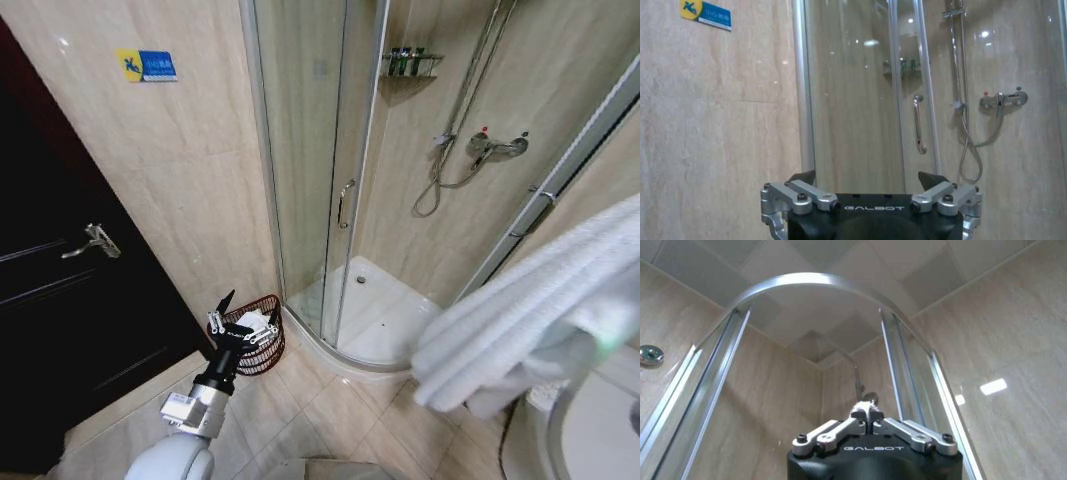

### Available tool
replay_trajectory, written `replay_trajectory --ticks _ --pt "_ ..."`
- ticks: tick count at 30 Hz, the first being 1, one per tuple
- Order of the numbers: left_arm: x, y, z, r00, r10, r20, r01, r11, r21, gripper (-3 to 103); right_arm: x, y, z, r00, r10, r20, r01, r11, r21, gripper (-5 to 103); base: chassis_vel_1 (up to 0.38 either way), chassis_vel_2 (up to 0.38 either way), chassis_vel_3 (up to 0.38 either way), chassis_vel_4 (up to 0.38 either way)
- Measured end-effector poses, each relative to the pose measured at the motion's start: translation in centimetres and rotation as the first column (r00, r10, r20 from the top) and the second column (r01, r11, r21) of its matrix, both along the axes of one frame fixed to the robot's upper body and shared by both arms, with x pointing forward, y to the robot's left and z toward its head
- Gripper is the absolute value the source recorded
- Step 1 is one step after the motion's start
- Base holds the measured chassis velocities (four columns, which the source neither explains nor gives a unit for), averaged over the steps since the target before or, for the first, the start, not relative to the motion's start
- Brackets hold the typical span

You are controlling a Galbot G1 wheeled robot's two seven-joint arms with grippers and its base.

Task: Discard the used towel into the hamper.

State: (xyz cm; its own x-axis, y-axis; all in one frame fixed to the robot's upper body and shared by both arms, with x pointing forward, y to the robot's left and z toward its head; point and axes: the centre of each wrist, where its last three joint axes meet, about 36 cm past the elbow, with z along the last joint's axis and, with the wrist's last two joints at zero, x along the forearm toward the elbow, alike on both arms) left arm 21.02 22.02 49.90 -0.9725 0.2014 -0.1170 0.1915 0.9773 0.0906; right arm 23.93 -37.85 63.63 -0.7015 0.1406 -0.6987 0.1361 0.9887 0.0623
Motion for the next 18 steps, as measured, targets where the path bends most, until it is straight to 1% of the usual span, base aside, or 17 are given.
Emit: replay_trajectory --ticks 3,8,14,18 --pt "0.00 0.00 0.00 1.000 0.000 0.000 0.000 1.000 0.000 100 0.03 0.03 0.00 1.000 0.002 0.000 -0.002 1.000 -0.001 1 0.000 0.000 0.000 0.000" --pt "0.00 0.00 0.00 1.000 0.000 0.000 0.000 1.000 0.000 100 0.11 0.09 -0.01 1.000 0.005 0.000 -0.005 1.000 -0.002 1 0.082 -0.073 -0.082 0.089" --pt "0.00 0.00 0.00 1.000 0.000 0.000 0.000 1.000 0.000 100 0.19 0.20 -0.14 1.000 0.009 0.005 -0.009 1.000 -0.004 1 0.143 -0.169 -0.164 0.158" --pt "0.00 0.00 0.00 1.000 0.000 0.000 0.000 1.000 0.000 100 0.24 0.29 -0.25 1.000 0.016 0.009 -0.016 1.000 -0.003 1 0.143 -0.103 -0.142 0.109"
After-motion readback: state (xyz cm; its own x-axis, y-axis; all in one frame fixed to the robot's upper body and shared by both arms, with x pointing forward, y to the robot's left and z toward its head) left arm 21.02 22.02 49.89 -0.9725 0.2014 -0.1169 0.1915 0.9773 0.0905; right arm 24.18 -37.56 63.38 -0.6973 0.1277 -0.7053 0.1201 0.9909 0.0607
